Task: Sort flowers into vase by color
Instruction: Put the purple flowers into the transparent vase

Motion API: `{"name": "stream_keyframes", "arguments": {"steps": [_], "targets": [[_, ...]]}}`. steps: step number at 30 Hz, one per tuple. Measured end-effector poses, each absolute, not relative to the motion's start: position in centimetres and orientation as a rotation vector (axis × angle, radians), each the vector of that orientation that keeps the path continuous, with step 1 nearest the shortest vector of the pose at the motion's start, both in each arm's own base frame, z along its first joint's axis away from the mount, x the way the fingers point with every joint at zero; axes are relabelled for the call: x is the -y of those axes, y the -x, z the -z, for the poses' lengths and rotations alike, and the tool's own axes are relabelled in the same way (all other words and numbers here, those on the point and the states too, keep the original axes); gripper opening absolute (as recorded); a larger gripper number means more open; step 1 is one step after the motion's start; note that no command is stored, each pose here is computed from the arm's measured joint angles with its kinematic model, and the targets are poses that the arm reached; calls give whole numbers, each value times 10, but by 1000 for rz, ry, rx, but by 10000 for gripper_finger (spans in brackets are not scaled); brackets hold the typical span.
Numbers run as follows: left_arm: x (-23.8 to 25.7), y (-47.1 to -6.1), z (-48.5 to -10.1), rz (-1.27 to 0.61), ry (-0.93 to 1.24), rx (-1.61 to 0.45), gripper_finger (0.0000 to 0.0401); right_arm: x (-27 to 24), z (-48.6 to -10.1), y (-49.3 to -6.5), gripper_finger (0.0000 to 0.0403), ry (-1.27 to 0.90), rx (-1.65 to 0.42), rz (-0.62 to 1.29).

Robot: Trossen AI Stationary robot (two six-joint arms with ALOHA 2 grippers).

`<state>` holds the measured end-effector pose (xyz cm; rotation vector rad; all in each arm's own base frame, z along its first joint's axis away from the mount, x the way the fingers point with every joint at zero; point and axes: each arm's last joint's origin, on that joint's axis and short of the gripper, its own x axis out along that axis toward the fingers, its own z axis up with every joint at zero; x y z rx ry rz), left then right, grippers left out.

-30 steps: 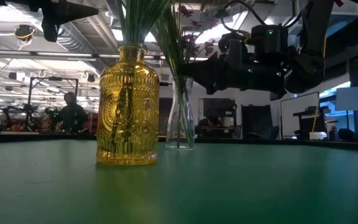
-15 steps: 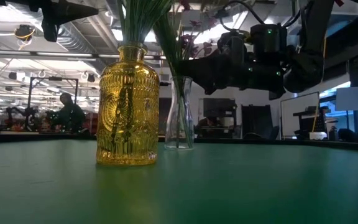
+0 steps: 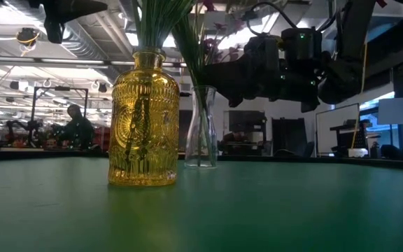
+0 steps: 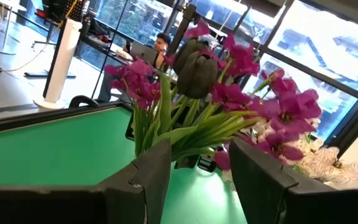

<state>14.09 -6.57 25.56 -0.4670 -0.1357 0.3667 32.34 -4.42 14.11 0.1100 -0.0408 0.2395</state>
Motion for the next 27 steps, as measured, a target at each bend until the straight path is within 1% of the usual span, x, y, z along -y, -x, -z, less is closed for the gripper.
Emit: {"name": "stream_keyframes", "arguments": {"steps": [9, 15, 19, 23, 27], "targets": [[64, -138, -258, -375, 474, 151, 159, 44, -145, -322, 175, -114, 25, -242], [63, -138, -259, -377, 442, 146, 159, 42, -162, -315, 175, -104, -77, -237], [63, -137, -259, -377, 427, 146, 159, 42, -174, -306, 175, -87, -160, -195], [62, -135, -261, -379, 407, 146, 159, 42, -181, -303, 175, -88, -169, -177], [61, -134, -262, -380, 391, 149, 159, 43, -188, -312, 175, -89, -192, -168]]}}
